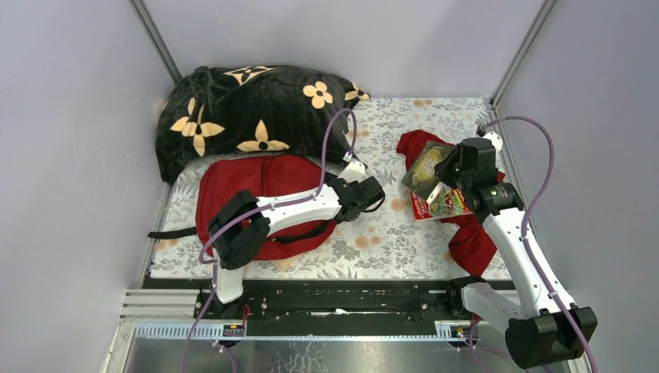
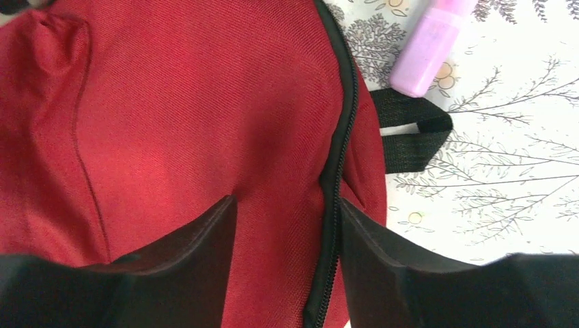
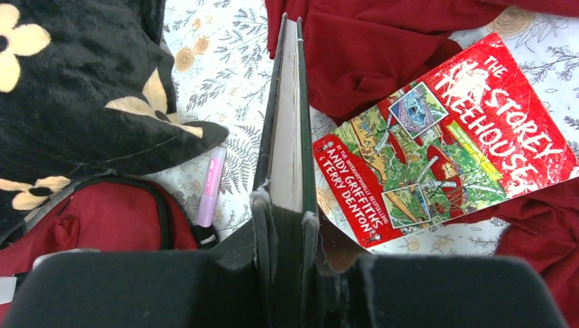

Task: Pack the student bag
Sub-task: Place the book in the student bag.

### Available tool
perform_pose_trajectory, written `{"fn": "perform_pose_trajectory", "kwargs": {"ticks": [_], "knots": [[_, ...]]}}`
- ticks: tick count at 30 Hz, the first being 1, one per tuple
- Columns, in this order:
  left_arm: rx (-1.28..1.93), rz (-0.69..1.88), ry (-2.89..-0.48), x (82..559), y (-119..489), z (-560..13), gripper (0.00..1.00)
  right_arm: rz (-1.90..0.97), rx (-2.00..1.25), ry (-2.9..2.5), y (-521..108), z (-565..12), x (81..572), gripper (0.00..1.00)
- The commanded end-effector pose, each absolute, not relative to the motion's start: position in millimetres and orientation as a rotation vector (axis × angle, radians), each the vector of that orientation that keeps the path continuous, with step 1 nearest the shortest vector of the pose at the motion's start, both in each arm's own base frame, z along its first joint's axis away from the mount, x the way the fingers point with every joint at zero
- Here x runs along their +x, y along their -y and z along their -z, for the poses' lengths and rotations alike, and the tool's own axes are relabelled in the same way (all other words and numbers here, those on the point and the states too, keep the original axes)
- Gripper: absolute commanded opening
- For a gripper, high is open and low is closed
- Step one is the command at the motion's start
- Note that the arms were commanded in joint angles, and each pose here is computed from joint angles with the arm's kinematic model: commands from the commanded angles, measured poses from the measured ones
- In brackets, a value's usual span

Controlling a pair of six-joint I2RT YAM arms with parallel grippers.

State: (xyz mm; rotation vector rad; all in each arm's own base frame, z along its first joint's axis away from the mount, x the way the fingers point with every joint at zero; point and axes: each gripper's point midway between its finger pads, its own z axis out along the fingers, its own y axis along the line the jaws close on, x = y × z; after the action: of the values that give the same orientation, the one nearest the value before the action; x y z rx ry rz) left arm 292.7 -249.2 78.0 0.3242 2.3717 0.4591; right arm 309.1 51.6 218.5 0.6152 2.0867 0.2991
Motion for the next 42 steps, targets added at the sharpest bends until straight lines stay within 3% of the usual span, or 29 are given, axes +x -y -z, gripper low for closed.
{"fn": "perform_pose_trajectory", "kwargs": {"ticks": [1, 8, 11, 13, 14, 21, 26, 30, 42], "knots": [[0.257, -0.555, -2.279, 307, 236, -103, 0.56, -0.407, 0.586, -1.966, -63, -251, 328, 0.00], [0.213, -0.508, -2.246, 318, 241, -128, 0.49, -0.424, 0.565, -1.973, -67, -250, 330, 0.00], [0.180, -0.480, -2.258, 327, 236, -137, 0.40, -0.437, 0.561, -1.977, -70, -249, 330, 0.00], [0.164, -0.435, -2.282, 333, 234, -138, 0.03, -0.443, 0.556, -1.976, -70, -250, 330, 0.00], [0.162, -0.412, -2.298, 335, 232, -137, 0.00, -0.443, 0.553, -1.976, -70, -249, 330, 0.00], [0.110, -0.247, -2.323, 346, 214, -175, 0.00, -0.598, 0.392, -1.963, -98, -269, 330, 0.00], [0.097, 0.240, -2.296, 349, 198, -220, 0.00, -1.093, 0.287, -1.971, -166, -279, 319, 0.00], [-0.009, 0.445, -2.185, 350, 166, -255, 0.00, -1.492, 0.200, -1.880, -212, -294, 301, 0.00], [-0.096, 0.667, -2.084, 345, 149, -288, 0.00, -1.660, 0.041, -2.029, -322, -243, 304, 0.00]]}}
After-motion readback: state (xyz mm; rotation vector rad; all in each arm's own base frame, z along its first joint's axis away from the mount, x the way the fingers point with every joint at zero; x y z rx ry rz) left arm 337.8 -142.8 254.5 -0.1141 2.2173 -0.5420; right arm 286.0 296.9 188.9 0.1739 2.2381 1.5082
